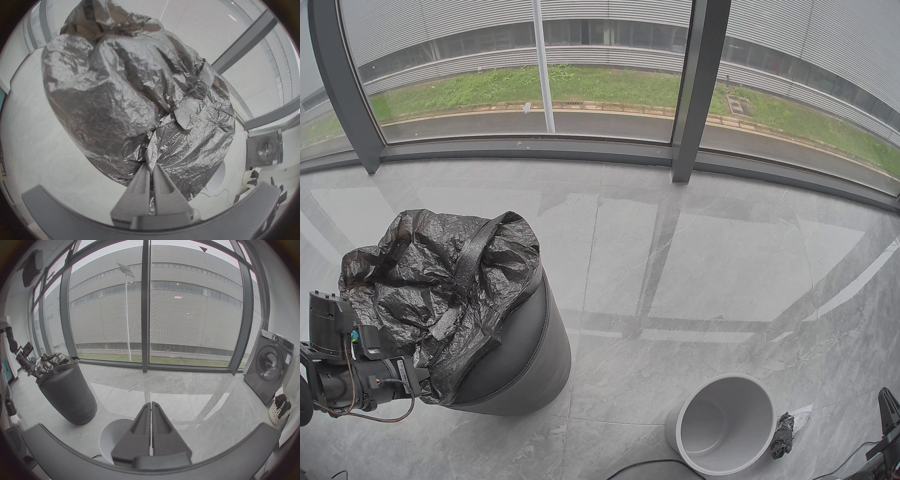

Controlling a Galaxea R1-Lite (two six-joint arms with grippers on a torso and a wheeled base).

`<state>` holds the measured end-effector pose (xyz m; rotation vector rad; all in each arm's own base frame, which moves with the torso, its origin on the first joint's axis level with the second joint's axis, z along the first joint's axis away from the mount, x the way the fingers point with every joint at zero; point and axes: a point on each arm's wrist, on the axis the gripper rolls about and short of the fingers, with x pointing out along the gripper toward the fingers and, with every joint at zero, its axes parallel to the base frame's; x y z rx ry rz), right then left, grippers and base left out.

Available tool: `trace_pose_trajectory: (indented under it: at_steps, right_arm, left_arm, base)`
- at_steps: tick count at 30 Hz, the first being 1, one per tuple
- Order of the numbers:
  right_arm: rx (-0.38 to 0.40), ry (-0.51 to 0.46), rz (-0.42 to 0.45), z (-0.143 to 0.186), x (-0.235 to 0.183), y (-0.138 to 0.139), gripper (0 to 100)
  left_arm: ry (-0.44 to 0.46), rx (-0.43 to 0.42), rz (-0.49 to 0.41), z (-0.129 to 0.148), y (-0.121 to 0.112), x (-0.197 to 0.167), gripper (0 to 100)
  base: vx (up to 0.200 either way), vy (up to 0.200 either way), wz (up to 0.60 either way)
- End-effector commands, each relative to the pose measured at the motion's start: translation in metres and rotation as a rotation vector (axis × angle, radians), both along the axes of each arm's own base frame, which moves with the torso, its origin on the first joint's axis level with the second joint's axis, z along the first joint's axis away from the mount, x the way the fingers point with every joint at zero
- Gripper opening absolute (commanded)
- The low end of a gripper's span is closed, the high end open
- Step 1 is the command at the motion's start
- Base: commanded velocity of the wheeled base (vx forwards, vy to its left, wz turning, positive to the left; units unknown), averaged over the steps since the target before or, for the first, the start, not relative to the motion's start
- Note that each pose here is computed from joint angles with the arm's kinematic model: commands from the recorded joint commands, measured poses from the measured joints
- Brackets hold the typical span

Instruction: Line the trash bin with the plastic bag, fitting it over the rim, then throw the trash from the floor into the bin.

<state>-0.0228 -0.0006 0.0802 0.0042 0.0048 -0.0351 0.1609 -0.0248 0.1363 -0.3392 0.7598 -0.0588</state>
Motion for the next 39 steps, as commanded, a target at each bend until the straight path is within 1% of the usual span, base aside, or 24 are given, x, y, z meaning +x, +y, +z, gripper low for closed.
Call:
trace_pose_trajectory:
  at_steps: [1,5,8,9,10,12,14,16,21,24,27,28,31,34,35,36,37,38,39]
  right_arm:
    - [0.000,0.006,0.000,-0.005,0.000,0.000,0]
    - [-0.004,0.004,0.003,-0.005,0.000,0.000,0]
    - [-0.004,0.004,0.003,-0.005,0.000,0.000,0]
    - [-0.004,0.006,0.003,-0.005,0.000,0.000,0]
    - [-0.006,0.006,0.004,-0.005,0.000,0.000,0]
    - [-0.006,0.006,0.004,-0.005,0.000,0.000,0]
    - [-0.006,0.006,0.004,-0.005,0.000,0.000,0]
    - [-0.006,0.006,0.004,-0.005,0.000,0.000,0]
    - [-0.009,0.017,0.008,-0.004,0.001,0.000,0]
    - [-0.006,0.118,0.028,-0.002,0.009,0.000,0]
    - [-0.007,0.193,0.052,-0.002,0.015,0.000,0]
    - [-0.008,0.204,0.060,-0.002,0.016,0.000,100]
    - [-0.022,0.208,0.086,-0.001,0.016,0.000,100]
    - [-0.047,0.216,0.129,0.002,0.018,0.000,100]
    - [-0.047,0.216,0.129,0.009,0.021,0.001,100]
    - [-0.047,0.216,0.129,0.009,0.021,0.001,100]
    - [-0.044,0.151,0.126,0.045,0.036,0.002,100]
    - [-0.048,0.083,0.140,0.083,0.060,0.004,100]
    - [-0.056,0.056,0.157,0.104,0.080,0.007,100]
  left_arm:
    - [-0.196,0.073,-0.070,0.034,0.002,-0.020,0]
    - [-0.310,0.165,-0.139,0.070,0.004,-0.032,0]
    - [-0.345,0.204,-0.183,0.092,0.004,-0.039,0]
    - [-0.345,0.208,-0.184,0.093,0.004,-0.039,0]
    - [-0.365,0.212,-0.214,0.104,0.002,-0.043,0]
    - [-0.374,0.212,-0.232,0.108,0.000,-0.045,0]
    - [-0.400,0.203,-0.280,0.114,-0.006,-0.051,0]
    - [-0.406,0.201,-0.300,0.115,-0.007,-0.055,0]
    - [-0.452,0.256,-0.348,0.120,-0.008,-0.058,0]
    - [-0.511,0.324,-0.385,0.134,-0.008,-0.056,0]
    - [-0.538,0.368,-0.404,0.138,-0.008,-0.057,0]
    - [-0.547,0.392,-0.412,0.139,-0.008,-0.058,0]
    - [-0.566,0.451,-0.406,0.141,-0.006,-0.061,0]
    - [-0.606,0.468,-0.402,0.152,-0.005,-0.063,0]
    - [-0.613,0.470,-0.402,0.154,-0.005,-0.063,0]
    - [-0.613,0.470,-0.402,0.154,-0.005,-0.063,0]
    - [-0.614,0.479,-0.405,0.157,-0.005,-0.063,0]
    - [-0.595,0.481,-0.413,0.155,-0.005,-0.064,0]
    - [-0.577,0.482,-0.418,0.152,-0.005,-0.065,0]
  base:
    - [0.000,0.000,0.00]
    - [0.000,0.000,0.00]
    - [0.000,0.000,0.00]
    - [0.000,0.000,0.00]
    - [0.000,0.000,0.00]
    - [0.000,0.000,0.00]
    - [0.000,0.000,0.00]
    - [0.000,0.000,0.00]
    - [0.000,0.000,0.00]
    - [0.000,0.000,0.00]
    - [0.000,0.000,0.00]
    - [0.000,0.000,0.00]
    - [0.000,0.000,0.00]
    - [0.000,0.000,0.00]
    - [0.000,0.000,0.00]
    - [0.000,0.000,0.00]
    - [0.000,0.000,0.00]
    - [0.000,0.000,0.00]
    - [0.000,0.000,0.00]
